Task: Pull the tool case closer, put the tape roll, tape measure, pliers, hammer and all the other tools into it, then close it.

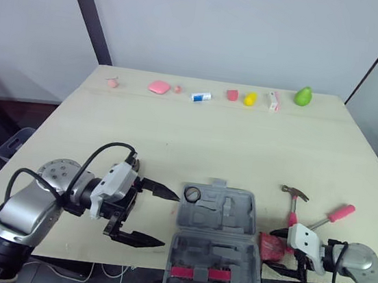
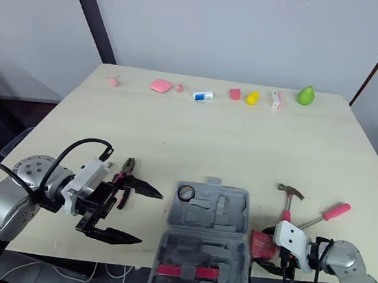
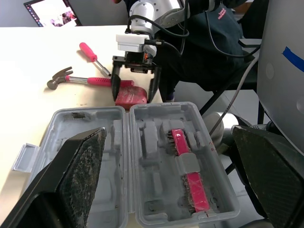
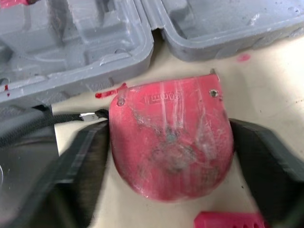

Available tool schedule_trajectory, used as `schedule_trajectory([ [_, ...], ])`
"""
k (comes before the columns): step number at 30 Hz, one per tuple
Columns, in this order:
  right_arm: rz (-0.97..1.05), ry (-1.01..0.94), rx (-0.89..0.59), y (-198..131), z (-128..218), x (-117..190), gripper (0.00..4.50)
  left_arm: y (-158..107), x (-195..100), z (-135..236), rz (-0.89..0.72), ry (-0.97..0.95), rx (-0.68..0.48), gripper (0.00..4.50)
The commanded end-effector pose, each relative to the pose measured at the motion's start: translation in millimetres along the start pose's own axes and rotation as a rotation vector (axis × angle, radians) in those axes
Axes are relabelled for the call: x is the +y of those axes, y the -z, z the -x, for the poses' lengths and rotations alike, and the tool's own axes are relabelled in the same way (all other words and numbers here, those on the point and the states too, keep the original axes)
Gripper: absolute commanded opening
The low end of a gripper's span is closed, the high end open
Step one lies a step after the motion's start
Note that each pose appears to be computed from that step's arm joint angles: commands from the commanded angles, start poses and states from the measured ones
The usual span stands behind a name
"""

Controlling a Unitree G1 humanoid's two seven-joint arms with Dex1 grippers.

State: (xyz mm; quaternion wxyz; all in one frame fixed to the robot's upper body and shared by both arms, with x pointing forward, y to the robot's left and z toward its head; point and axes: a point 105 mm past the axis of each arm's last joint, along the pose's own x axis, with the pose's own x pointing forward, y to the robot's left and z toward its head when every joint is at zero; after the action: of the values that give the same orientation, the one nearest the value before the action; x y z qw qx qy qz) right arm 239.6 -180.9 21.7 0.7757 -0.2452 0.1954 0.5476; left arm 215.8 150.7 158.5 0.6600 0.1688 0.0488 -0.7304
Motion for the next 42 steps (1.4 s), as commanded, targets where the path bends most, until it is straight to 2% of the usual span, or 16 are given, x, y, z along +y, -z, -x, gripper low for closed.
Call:
schedule_trajectory([
  [1,0.03,0.013,-0.025,-7,1,-4,3.04,-7,-2,3,-0.044,0.006,0.008,4.5],
  [9,0.047,0.01,-0.01,-8,3,-2,3.04,-6,-2,3,-0.044,0.008,0.006,4.5],
  [16,0.093,0.013,0.056,-18,30,-12,3.04,-4,-1,5,-0.039,-0.007,0.005,4.5],
  [25,0.14,0.016,0.151,-55,42,-40,3.04,-2,3,1,-0.031,-0.064,-0.022,4.5],
  [30,0.165,0.003,0.216,-82,31,-56,3.04,0,5,4,-0.023,-0.112,-0.023,4.5],
  [36,0.224,-0.034,0.323,-112,-2,-63,3.04,9,7,18,-0.006,-0.203,0.016,4.5],
  [42,0.282,-0.024,0.4,-122,-34,-65,3.04,14,8,24,0.006,-0.246,0.033,4.5],
])
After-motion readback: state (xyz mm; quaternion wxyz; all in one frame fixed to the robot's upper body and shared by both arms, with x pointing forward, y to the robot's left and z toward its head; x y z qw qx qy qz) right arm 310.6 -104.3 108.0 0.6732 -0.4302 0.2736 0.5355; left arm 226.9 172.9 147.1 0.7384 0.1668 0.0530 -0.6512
